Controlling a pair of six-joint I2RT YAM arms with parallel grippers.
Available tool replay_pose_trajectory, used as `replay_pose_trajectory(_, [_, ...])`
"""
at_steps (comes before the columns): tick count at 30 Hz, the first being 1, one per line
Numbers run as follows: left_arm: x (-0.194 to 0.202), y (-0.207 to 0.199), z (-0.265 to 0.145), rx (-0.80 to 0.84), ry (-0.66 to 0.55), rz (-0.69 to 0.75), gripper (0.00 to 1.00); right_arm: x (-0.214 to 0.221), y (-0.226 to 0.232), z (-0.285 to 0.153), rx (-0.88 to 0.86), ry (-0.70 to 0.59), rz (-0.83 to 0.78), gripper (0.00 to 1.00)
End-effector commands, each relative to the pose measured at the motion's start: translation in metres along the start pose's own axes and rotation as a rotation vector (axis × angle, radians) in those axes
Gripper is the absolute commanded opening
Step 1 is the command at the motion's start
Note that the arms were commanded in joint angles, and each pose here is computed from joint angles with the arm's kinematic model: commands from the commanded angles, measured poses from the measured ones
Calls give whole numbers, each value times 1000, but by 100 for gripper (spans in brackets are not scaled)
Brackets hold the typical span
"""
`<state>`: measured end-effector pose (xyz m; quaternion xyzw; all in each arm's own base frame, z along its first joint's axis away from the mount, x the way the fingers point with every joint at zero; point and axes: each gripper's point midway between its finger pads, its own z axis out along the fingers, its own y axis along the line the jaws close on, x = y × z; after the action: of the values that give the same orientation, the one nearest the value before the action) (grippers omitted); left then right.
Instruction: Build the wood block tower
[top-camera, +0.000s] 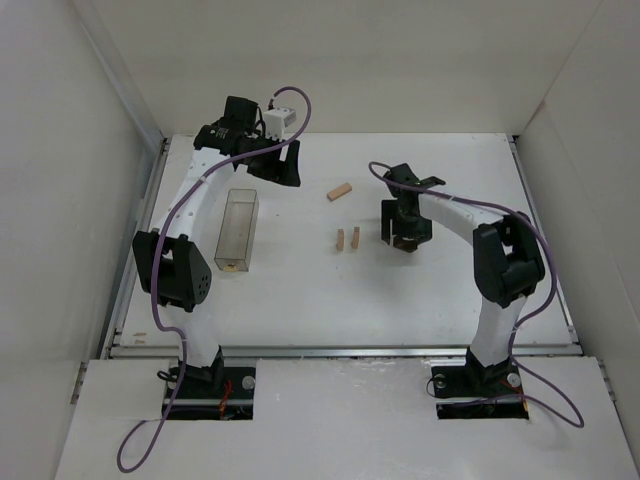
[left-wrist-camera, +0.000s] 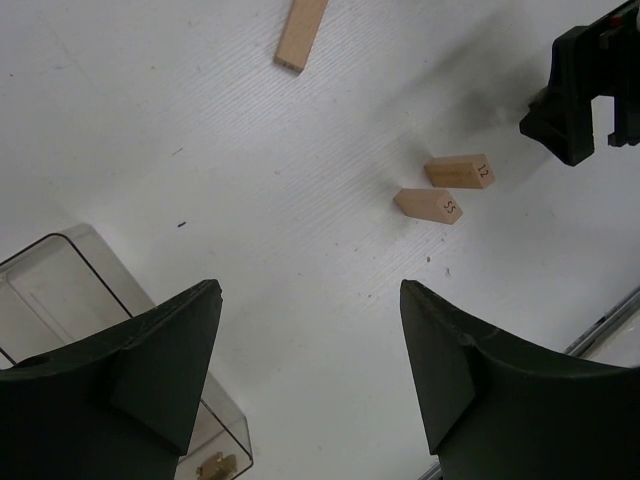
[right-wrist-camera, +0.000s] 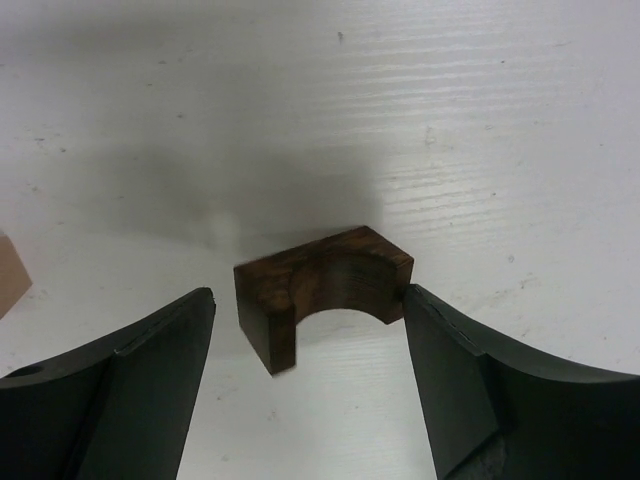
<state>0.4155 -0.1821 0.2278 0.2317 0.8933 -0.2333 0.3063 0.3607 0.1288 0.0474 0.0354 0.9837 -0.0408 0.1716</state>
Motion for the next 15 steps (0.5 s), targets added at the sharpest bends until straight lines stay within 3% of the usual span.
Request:
replay_pose_trajectory(1, [-10,-8,-16,17,-42,26,69,-14,8,-14,1,-50,-17,82])
replay_pose_trajectory(11, [-10,-8,-16,17,-42,26,69,-17,19,-30,2,-84,-51,83])
replay_pose_trajectory(15, [-8,-8,-16,17,-34,22,69,-13,15,-29,21,-74,-46,90])
